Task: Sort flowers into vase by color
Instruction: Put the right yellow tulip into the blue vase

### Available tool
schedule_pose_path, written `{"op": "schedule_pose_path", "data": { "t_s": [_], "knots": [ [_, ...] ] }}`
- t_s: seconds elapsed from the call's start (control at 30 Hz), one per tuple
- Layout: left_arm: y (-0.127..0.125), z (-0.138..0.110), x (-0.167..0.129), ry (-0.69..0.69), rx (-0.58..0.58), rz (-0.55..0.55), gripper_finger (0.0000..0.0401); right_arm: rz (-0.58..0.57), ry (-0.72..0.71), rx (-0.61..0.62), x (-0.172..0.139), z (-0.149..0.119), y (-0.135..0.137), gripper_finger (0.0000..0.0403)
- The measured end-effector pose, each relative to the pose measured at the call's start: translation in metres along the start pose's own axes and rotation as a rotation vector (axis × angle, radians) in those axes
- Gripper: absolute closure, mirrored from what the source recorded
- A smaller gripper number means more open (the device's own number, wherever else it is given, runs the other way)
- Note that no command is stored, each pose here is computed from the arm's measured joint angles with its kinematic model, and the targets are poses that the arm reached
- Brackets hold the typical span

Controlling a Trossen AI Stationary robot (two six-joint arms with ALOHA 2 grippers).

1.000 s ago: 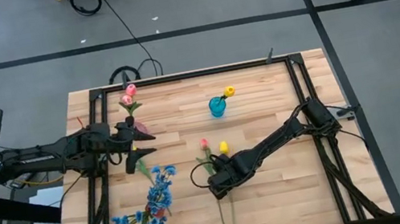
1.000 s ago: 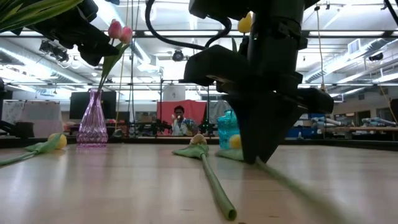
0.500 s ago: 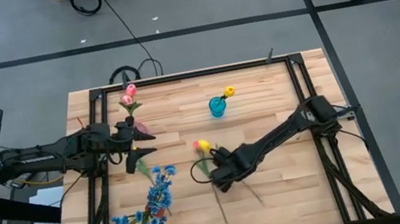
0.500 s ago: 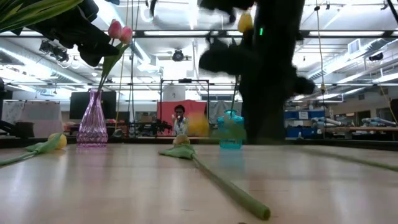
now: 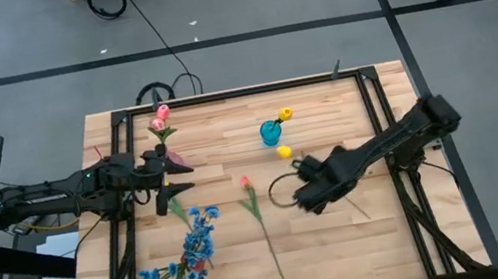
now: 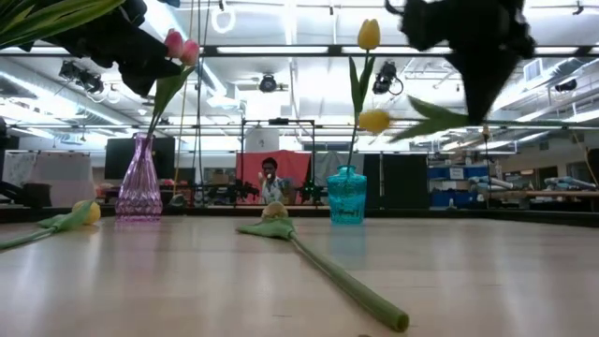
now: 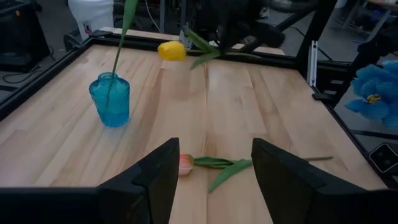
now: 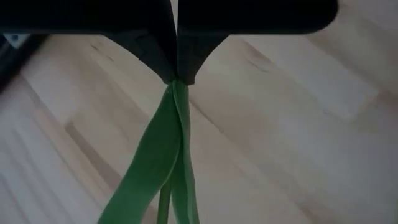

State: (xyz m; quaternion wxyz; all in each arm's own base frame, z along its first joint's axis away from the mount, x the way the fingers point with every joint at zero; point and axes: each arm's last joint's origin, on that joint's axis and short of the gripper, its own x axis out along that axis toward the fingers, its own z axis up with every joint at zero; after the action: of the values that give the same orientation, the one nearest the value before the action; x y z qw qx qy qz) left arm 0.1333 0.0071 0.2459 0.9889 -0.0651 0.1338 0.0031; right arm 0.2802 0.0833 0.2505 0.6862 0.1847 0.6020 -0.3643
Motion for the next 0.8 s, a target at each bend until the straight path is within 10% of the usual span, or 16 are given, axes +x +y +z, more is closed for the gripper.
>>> {"op": "schedule_pose_path", "data": {
  "t_s": [0.17, 0.5, 0.8],
  "knots": [
    [0.000, 0.001, 0.000, -0.007, 0.004, 0.015, 0.0194, -0.064, 0.029, 0.083, 0.015, -0.004, -0.039, 0.0399],
    [0.001, 0.005, 0.000, -0.059, -0.003, 0.045, 0.0194, -0.285, -0.354, 0.032, 0.038, 0.040, -0.104, 0.0398],
    [0.001, 0.006, 0.000, -0.068, -0.022, 0.061, 0.0194, -0.054, -0.704, -0.111, 0.038, 0.105, -0.165, 0.0398]
  ]
}}
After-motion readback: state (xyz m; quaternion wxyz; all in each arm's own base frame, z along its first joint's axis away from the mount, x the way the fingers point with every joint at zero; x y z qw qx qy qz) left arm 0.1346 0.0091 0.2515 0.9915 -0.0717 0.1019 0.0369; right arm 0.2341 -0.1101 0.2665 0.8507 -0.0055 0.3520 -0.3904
